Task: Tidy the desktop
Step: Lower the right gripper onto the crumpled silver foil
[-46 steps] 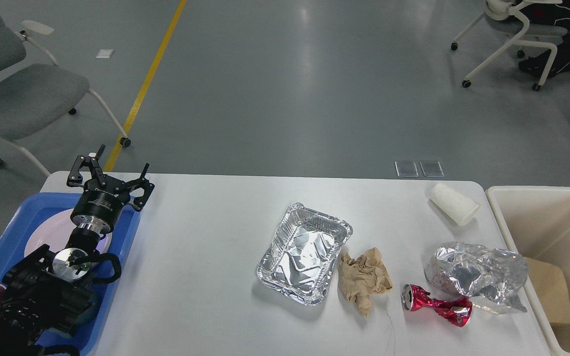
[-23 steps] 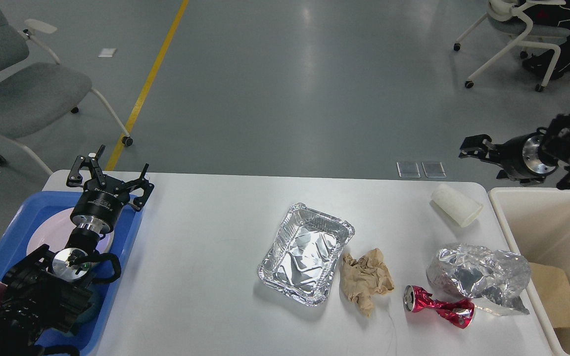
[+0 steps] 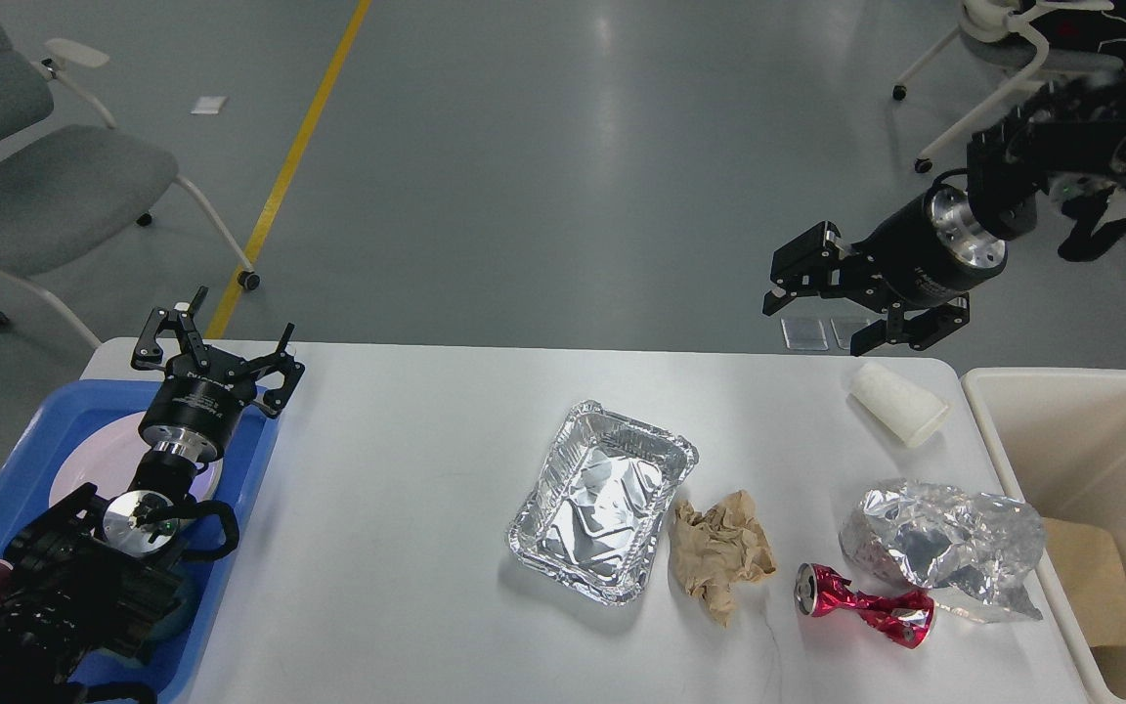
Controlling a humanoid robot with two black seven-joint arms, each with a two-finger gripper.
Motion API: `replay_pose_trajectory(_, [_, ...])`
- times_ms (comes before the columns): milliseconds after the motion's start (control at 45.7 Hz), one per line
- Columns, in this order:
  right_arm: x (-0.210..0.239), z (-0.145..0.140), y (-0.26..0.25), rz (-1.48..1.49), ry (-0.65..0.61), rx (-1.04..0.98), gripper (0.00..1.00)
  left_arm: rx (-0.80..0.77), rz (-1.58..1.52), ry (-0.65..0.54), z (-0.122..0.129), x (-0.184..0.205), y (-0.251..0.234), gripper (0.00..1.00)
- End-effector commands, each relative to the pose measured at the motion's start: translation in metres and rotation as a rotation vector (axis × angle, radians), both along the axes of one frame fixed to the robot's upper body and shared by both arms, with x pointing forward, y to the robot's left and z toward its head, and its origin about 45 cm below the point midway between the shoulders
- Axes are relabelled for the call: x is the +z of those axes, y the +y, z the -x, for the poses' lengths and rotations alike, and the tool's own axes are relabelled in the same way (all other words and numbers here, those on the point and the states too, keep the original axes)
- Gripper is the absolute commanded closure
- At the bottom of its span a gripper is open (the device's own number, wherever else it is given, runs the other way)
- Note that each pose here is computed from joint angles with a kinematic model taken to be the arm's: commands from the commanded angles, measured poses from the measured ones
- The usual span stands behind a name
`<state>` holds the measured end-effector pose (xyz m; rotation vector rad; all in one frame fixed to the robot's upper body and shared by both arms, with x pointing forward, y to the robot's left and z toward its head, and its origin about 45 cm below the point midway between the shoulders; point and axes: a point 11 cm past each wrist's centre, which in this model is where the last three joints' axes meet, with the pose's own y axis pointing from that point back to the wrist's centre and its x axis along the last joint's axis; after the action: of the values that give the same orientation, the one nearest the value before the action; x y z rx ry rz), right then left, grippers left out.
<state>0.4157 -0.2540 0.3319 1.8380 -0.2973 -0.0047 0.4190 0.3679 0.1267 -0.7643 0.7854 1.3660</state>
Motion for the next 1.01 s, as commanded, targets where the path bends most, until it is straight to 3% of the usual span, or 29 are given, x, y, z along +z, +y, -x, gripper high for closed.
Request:
replay_pose_trajectory(0, [0.017,0.012,0.016,0.115,0.052,0.070,0.00,0.000,0.000,-0.001,0.000,0.000,0.000,0.04])
replay_pose_trajectory(306, [0.004,0.027,0.039,0.229,0.141,0.160,0.00,0.000,0.000,-0.001,0.000,0.000,0.000,0.04])
replay_pose_trajectory(525, [-0.081,0.024,-0.017,0.183,0.216,0.043,0.00,0.000,0.000,0.001,0.000,0.000,0.000,0.04])
replay_pose_trajectory(700, [-0.154,0.040,-0.054,0.196,0.243,-0.021,0.00,0.000,0.000,0.001,0.000,0.000,0.000,0.04])
replay_pose_trajectory(810, [-0.191,0.049,-0.065,0.192,0.186,-0.052,0.00,0.000,0.000,-0.001,0.000,0.000,0.000,0.04])
replay_pose_trajectory(985, [-0.214,0.055,-0.074,0.211,0.125,-0.072,0.00,0.000,0.000,-0.001,0.000,0.000,0.000,0.04])
